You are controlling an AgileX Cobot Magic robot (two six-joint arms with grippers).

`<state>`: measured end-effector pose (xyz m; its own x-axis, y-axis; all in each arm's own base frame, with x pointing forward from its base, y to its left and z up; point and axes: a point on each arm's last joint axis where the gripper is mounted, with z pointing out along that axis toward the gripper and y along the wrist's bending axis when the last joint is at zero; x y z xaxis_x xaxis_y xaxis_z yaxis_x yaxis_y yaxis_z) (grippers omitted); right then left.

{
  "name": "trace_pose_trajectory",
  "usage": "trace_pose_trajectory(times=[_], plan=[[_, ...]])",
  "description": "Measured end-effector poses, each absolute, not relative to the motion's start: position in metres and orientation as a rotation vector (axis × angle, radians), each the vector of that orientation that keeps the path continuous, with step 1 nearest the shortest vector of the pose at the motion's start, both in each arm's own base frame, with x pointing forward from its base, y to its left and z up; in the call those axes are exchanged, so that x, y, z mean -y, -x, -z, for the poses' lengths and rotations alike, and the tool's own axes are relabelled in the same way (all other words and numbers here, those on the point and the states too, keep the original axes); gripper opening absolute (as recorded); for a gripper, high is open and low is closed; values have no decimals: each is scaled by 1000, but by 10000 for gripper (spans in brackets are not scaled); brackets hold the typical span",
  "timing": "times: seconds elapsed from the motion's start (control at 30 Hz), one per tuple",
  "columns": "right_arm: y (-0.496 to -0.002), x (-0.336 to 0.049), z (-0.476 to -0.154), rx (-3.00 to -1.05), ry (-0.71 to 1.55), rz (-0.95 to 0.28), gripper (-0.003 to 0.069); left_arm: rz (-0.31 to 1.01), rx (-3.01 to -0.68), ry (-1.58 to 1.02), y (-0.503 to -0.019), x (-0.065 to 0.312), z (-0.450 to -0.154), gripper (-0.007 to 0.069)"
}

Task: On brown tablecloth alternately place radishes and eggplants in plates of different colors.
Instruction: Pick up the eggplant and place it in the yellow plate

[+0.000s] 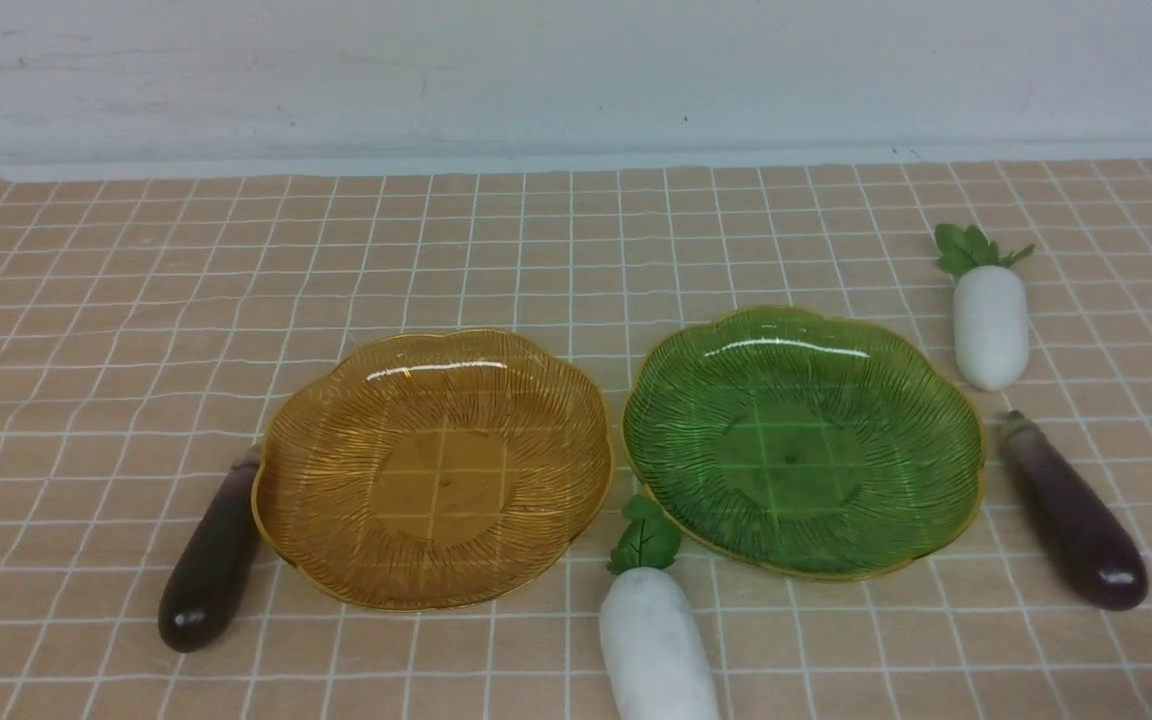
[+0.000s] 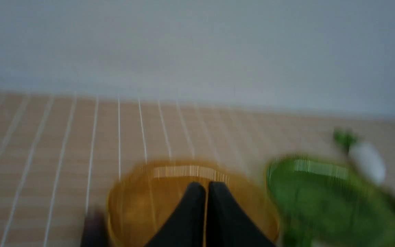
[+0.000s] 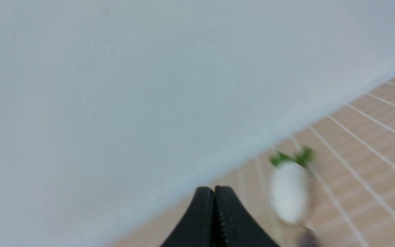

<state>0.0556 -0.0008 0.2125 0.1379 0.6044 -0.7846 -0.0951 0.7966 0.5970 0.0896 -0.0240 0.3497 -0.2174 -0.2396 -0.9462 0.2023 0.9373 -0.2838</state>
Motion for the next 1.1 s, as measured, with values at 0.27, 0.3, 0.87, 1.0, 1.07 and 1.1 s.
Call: trace_pose_trajectory(times=[0.27,0.3,0.87,1.0,1.07,1.1], plan=[[-55,2,-216,-1295,-489,-576,-15,340,-2677,71,-212,24,-268,-3],[-55,2,-217,-1282,-486,-577,-15,337,-2709,93,-222,22,-261,-3],[-79,-18,-346,-1963,-43,-301,-15,276,-2703,31,-284,-7,-214,266],[-97,-26,-354,-2155,73,-253,-15,293,-2763,25,-289,-7,-196,487],[-100,-29,-353,-2175,83,-267,-15,296,-2778,10,-290,-6,-192,542],[-101,-30,-353,-2177,82,-283,-15,296,-2784,0,-291,-6,-190,561]])
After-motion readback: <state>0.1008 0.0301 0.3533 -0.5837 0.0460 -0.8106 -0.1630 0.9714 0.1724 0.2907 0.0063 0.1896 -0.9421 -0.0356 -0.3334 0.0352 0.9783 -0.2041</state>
